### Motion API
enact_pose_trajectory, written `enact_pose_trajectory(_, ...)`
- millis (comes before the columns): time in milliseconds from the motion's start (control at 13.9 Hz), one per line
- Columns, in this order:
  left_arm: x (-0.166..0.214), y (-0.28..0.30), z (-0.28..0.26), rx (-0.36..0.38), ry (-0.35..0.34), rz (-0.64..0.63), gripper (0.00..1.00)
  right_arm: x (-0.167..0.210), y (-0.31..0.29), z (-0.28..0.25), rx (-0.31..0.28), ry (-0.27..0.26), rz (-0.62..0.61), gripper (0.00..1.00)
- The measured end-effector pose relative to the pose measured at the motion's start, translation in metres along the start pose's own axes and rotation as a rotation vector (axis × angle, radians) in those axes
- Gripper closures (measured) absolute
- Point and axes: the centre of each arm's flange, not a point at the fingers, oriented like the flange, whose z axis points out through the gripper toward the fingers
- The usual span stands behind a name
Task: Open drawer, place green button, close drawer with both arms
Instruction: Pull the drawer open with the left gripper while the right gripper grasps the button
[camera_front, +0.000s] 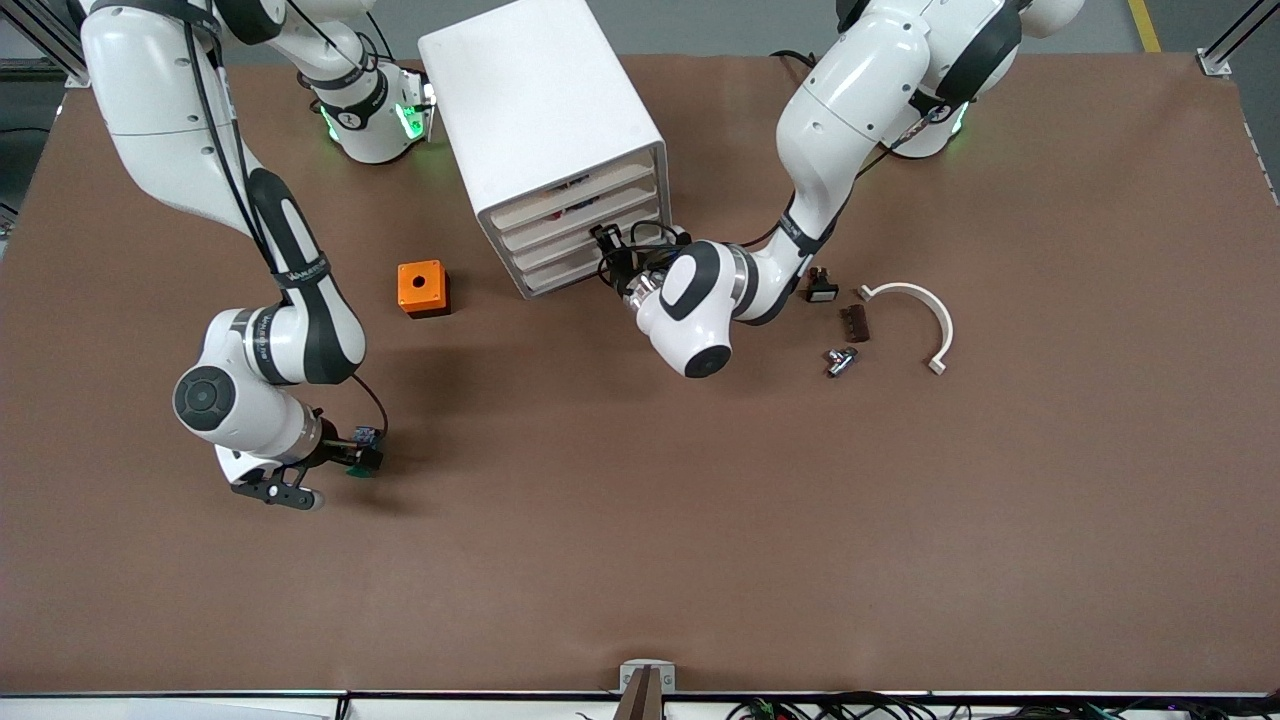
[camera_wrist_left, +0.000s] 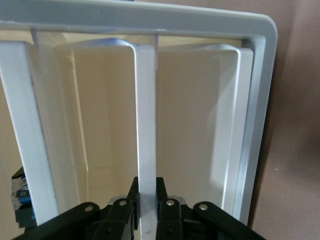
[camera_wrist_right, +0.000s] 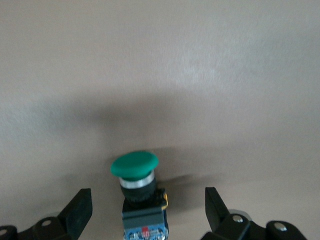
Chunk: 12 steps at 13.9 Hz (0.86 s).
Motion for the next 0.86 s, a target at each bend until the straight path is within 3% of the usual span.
enact_pose_trajectory(360,0.0,0.005,-0.014,-0.012,-0.018,0.01,0.86,-0.006,-0.006,0.003,-0.008,-0.032,-0.011,0.0)
enact_pose_trajectory(792,0.009,0.028,-0.093,-0.082,-0.102,0.094,0.86,-0.01,-0.003,0.016,-0.017,-0.055,-0.009,0.01)
enact_pose_trajectory(864,0.009,0.03,-0.103,-0.099,-0.111,0.11,0.86,-0.011,-0.003,0.017,-0.018,-0.057,-0.009,0.05)
